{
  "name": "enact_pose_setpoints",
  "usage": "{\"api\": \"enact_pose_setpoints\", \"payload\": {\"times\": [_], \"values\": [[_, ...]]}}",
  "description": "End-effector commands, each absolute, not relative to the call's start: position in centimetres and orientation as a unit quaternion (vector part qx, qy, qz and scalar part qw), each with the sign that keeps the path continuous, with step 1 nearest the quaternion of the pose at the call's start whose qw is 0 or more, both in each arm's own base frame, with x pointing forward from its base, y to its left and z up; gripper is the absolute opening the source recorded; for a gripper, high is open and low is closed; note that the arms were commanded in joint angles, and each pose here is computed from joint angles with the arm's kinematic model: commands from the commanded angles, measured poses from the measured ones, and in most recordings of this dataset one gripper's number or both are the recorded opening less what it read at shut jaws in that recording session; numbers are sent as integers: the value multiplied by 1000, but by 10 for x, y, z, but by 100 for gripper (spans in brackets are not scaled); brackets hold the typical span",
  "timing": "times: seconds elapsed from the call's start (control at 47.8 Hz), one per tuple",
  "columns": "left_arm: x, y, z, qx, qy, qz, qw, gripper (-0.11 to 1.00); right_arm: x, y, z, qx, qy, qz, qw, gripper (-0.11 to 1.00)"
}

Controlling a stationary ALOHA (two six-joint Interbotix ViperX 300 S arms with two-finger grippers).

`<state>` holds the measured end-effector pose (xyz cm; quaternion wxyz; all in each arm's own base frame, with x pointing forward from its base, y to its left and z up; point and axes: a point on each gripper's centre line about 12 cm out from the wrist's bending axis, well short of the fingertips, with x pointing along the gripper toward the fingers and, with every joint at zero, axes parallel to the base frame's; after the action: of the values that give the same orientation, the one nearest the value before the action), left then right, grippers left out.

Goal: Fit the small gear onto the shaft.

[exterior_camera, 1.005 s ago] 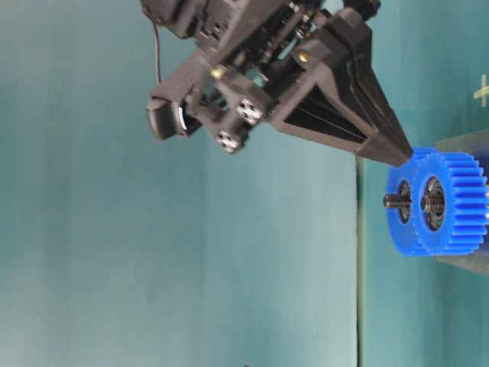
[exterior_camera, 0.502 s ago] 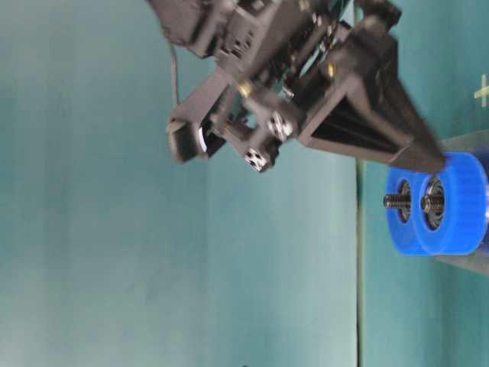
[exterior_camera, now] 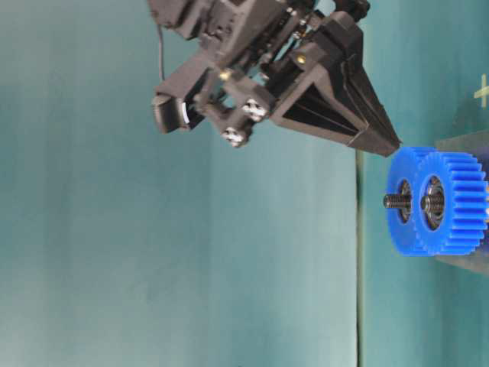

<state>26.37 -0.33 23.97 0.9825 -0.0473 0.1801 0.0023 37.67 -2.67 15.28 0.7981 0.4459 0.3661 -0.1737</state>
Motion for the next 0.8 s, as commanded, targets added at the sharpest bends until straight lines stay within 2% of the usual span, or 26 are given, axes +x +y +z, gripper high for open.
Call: {"api": "enact_pose_setpoints", "payload": {"times": [0.0, 0.251, 0.377, 0.481, 0.607, 0.774], "values": [[266, -4, 247, -46, 168, 1, 985, 0, 383, -26, 154, 438, 361, -168, 805, 10], [266, -4, 248, -45, 167, 0, 985, 0, 398, 10, 153, 431, 397, -129, 800, 10], [265, -4, 248, -46, 167, 1, 985, 0, 392, 52, 165, 430, 440, -80, 784, 10], [265, -4, 247, -45, 167, 0, 985, 0, 380, 70, 176, 436, 459, -59, 772, 10], [264, -4, 246, -45, 169, 0, 985, 0, 367, 66, 197, 445, 444, -52, 776, 10], [262, -3, 243, -46, 172, 2, 984, 0, 340, 22, 198, 461, 393, -100, 789, 10]]}}
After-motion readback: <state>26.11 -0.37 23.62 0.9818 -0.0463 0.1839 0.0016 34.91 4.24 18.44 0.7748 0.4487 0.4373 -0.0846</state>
